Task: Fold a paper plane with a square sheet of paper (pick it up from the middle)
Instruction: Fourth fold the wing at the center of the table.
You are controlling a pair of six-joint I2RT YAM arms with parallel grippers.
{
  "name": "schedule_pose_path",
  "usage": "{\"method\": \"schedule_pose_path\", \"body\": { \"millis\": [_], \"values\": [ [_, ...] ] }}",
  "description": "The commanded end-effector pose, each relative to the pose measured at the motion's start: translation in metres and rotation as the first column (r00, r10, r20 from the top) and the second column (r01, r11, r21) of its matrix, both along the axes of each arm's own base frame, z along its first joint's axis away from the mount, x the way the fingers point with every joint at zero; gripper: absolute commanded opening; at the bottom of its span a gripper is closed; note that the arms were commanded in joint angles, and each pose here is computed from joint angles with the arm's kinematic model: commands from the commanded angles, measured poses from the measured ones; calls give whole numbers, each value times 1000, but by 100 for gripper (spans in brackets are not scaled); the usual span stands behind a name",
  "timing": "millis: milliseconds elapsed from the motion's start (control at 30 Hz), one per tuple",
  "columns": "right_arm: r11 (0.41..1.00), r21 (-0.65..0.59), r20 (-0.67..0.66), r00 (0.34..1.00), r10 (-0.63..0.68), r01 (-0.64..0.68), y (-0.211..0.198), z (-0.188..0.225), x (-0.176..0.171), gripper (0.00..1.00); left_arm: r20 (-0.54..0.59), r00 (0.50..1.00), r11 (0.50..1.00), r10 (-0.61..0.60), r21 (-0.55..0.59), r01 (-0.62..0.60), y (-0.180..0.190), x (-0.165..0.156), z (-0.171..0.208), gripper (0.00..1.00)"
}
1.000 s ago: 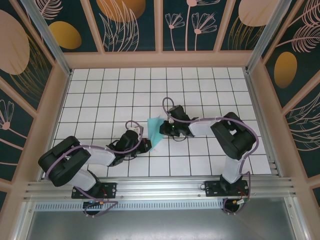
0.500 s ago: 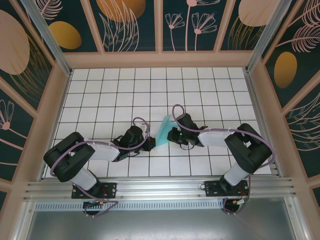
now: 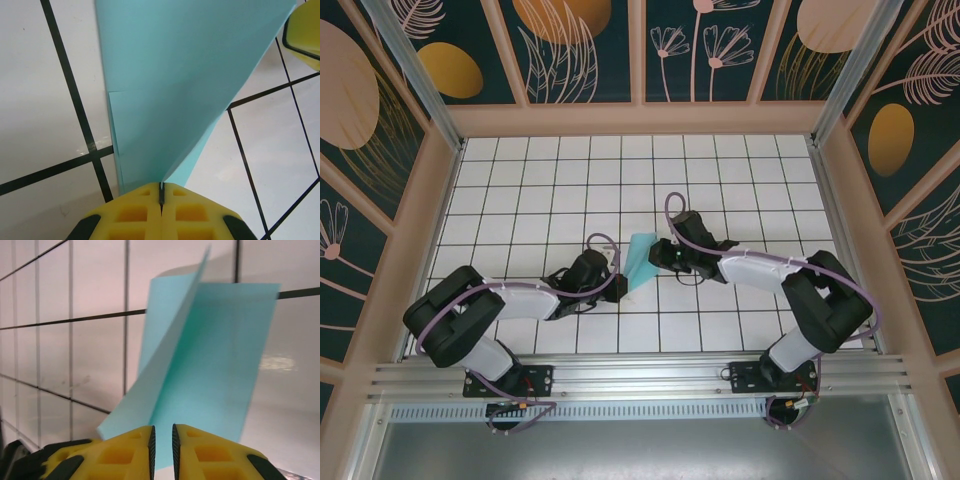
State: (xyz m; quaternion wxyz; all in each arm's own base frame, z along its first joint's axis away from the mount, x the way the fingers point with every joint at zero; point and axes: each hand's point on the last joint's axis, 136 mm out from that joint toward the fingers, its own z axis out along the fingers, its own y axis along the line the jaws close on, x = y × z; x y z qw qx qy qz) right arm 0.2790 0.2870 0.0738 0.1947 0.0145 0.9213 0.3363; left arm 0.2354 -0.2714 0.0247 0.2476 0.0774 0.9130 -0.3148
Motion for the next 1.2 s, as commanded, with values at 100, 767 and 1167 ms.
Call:
{"method": "schedule_pose_path", "body": {
  "millis": [100,767,1167],
  "values": [
    [992,107,15,998,68,-69,13,10,-8,18,-18,1000,998,13,-58,-14,-1,-3,1,0],
    [959,213,-46,979,200,-186,55,-13,-3,18,-125,991,983,50,-171,-71,-2,-11,-4,4],
    [971,173,-60,982,178,-165,54,-20,5,18,-110,991,987,78,-133,-92,8,-12,-2,19]
  ]
}}
